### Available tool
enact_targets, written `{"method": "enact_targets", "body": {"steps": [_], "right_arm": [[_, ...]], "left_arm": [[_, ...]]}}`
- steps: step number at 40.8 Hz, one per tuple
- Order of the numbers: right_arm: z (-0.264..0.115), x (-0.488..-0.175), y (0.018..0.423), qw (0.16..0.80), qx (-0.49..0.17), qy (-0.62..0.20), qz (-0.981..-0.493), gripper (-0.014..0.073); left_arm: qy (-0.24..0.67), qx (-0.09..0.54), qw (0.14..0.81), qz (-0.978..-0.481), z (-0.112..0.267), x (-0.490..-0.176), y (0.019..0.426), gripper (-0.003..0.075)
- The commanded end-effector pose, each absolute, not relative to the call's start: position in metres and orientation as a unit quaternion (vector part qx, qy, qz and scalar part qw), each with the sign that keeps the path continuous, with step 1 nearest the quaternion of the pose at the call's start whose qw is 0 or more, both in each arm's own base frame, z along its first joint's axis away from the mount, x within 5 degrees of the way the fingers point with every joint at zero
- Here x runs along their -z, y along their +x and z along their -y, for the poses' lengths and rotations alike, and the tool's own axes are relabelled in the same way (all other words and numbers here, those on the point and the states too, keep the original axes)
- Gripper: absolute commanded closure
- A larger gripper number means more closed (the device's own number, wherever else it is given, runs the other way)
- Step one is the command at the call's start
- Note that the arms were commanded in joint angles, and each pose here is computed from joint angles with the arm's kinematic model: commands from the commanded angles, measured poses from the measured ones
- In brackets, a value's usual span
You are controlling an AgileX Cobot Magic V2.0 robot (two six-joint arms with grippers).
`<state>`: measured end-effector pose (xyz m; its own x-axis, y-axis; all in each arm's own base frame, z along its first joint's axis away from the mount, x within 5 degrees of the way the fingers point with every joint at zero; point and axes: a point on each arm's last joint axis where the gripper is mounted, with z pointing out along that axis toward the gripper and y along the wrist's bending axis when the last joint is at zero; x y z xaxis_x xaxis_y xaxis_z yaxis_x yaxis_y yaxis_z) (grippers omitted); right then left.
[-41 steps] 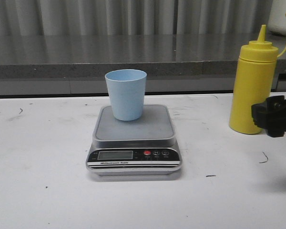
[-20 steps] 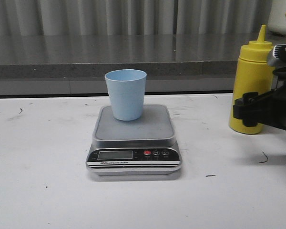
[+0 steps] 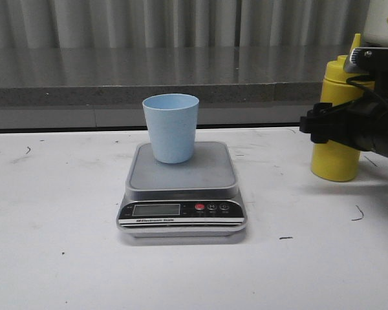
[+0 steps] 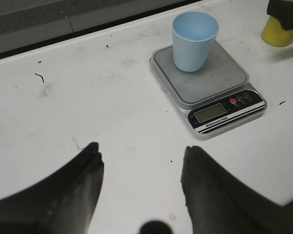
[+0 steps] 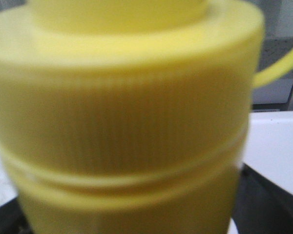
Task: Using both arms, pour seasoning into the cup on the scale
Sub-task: 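Move the right gripper to the yellow squeeze bottle and grasp it, then lift the yellow bottle with the right gripper toward the cup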
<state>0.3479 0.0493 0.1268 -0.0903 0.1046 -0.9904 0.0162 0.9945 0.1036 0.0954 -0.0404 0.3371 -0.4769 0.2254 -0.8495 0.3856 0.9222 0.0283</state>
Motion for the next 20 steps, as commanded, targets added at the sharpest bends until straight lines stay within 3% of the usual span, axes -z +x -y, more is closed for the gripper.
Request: {"method": "enact_targets", "body": {"steps": [1,9,18,20], "right_arm": [[-0.0478,-0.1506,0.3572,0.721,-0.046,0.044,-0.690,-0.0006],[-0.0547,-0.1469,0.3587,0.713,-0.066,0.015,-0.698,0.0004],[-0.0548,-0.1439,0.3587,0.702,-0.065,0.014,-0.709,0.0236],[-0.0548,-0.1444,0.3587,0.703,-0.065,0.014,-0.708,0.0252]], "left_arm": [[0.176,0.100,0.515,-0.833,0.0430,-0.3504,0.0972,0.0356],[0.176,0.100,0.515,-0.833,0.0430,-0.3504,0.0972,0.0356],[0.176,0.100,0.515,-0.833,0.0430,-0.3504,0.0972,0.0356],[0.176,0.100,0.515,-0.833,0.0430,-0.3504,0.0972,0.0356]]}}
